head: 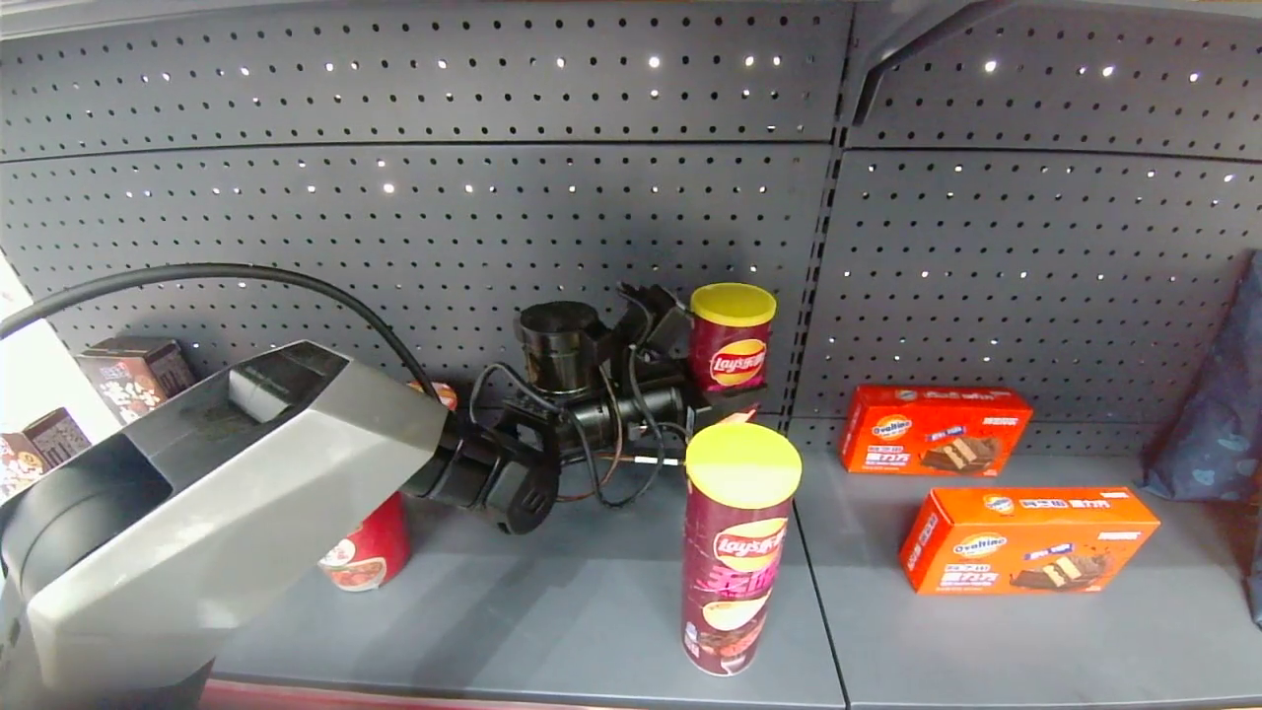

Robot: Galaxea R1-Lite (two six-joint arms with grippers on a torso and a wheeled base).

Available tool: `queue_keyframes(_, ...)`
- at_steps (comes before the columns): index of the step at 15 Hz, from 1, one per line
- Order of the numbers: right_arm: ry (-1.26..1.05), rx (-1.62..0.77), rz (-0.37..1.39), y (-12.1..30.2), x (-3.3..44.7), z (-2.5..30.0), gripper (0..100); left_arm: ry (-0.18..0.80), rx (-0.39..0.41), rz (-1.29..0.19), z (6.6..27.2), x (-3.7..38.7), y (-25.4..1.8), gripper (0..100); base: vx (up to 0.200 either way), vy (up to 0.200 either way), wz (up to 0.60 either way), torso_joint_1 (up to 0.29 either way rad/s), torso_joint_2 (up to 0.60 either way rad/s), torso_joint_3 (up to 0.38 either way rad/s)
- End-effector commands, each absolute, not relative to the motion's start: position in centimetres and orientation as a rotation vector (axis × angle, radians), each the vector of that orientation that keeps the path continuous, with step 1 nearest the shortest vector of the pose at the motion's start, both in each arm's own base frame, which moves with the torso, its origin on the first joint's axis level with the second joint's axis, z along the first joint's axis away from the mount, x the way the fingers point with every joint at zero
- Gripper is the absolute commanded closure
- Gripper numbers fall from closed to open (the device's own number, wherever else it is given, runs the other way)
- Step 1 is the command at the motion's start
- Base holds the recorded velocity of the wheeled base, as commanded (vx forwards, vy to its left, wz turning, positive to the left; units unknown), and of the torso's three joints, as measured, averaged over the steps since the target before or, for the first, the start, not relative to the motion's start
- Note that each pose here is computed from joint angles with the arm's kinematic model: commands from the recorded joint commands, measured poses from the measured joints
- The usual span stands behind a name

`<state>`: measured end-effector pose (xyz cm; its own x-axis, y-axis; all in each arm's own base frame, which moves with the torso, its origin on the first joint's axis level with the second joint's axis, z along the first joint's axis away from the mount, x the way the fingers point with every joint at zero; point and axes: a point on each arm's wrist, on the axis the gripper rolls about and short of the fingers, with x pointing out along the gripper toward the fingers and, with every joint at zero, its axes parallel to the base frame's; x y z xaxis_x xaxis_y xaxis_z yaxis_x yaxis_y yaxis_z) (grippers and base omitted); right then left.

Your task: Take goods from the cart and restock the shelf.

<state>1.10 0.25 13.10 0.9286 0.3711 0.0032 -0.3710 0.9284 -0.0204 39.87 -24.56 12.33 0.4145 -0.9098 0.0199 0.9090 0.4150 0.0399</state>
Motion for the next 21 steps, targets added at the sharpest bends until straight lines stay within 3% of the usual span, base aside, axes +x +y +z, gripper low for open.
queue_keyframes(1, -0.004, -0.021, 0.380, 0.3, 1.1, 13.0, 0, -0.036, 0.024, -1.139, 11.9, 39.7, -24.2, 100, 0.000, 0.000, 0.00, 0.000, 0.00, 0.000)
queue_keyframes(12, 0.021, -0.027, 0.387, 0.3, 1.1, 12.0, 0, -0.020, 0.025, -1.110, 10.4, 39.4, -22.5, 100, 0.000, 0.000, 0.00, 0.000, 0.00, 0.000)
queue_keyframes(16, 0.023, -0.011, 0.385, 0.2, 1.1, 12.0, 0, 0.027, 0.026, -1.108, 9.2, 38.8, -22.2, 100, 0.000, 0.000, 0.00, 0.000, 0.00, 0.000)
queue_keyframes(17, 0.023, -0.011, 0.387, 0.2, 1.1, 12.0, 0, 0.037, 0.025, -1.108, 9.1, 38.6, -22.1, 0, 0.000, 0.000, 0.00, 0.000, 0.00, 0.000)
queue_keyframes(21, 0.033, -0.015, 0.390, 0.2, 0.9, 11.3, 0, -0.005, 0.028, -1.091, 9.5, 38.5, -22.0, 0, 0.000, 0.000, 0.00, 0.000, 0.00, 0.000)
